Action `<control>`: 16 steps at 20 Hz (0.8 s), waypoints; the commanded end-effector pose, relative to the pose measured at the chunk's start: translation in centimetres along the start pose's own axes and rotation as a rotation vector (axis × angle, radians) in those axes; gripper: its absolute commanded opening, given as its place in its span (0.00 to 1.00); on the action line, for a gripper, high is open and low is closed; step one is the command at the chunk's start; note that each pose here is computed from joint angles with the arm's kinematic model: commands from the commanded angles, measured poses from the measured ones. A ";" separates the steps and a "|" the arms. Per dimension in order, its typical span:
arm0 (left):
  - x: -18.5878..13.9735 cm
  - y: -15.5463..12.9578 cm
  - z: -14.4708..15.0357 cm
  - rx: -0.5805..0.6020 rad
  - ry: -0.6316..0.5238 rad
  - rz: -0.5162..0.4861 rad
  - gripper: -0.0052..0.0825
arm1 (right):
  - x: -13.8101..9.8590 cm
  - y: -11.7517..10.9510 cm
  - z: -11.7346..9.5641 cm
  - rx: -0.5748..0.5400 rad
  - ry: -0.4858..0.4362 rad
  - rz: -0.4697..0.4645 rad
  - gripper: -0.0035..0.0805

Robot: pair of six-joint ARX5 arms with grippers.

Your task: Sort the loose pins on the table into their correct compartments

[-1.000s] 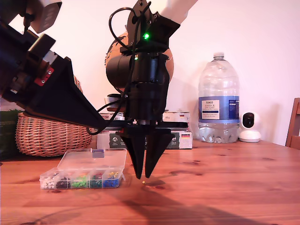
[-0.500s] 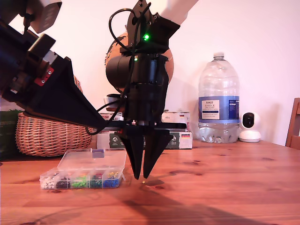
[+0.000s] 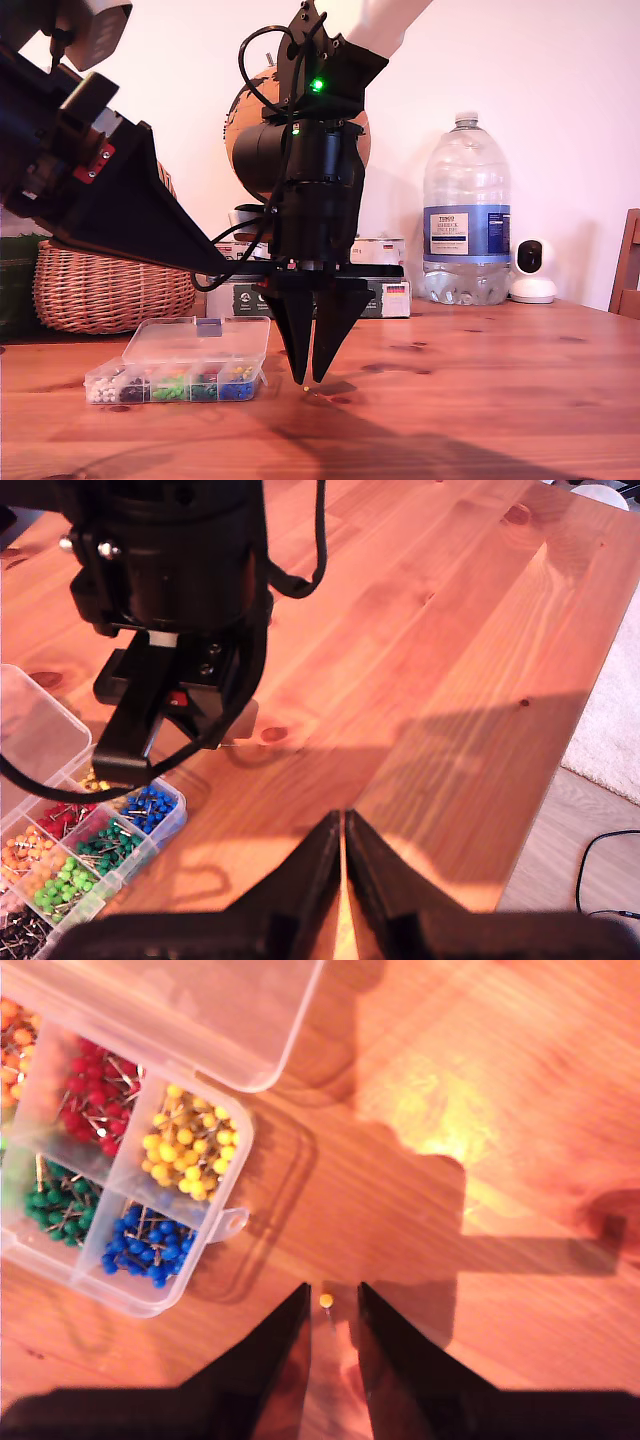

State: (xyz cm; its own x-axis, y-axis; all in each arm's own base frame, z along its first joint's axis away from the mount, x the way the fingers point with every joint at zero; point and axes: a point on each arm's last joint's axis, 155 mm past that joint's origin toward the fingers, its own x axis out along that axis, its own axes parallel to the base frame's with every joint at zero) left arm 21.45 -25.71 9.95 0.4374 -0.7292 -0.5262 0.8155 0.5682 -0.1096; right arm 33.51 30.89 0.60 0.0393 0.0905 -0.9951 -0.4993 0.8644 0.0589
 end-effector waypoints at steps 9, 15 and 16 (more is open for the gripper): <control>0.2 0.0 -1.0 -0.003 0.021 -0.003 0.03 | 1.9 -0.2 -1.2 -0.002 0.060 -0.011 0.19; 0.2 0.0 -1.0 -0.004 0.021 -0.003 0.03 | 2.0 0.0 -1.2 0.001 0.063 -0.002 0.19; 0.2 0.0 -1.0 -0.004 0.021 -0.003 0.03 | 2.0 0.0 -1.2 0.001 0.062 -0.002 0.19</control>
State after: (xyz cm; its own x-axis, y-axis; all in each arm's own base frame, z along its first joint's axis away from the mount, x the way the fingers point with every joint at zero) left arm 21.45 -25.71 9.95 0.4374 -0.7292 -0.5262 0.8155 0.5682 -0.1096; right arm 33.25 30.78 0.51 0.0275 0.0866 -0.9959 -0.4986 0.8647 0.0614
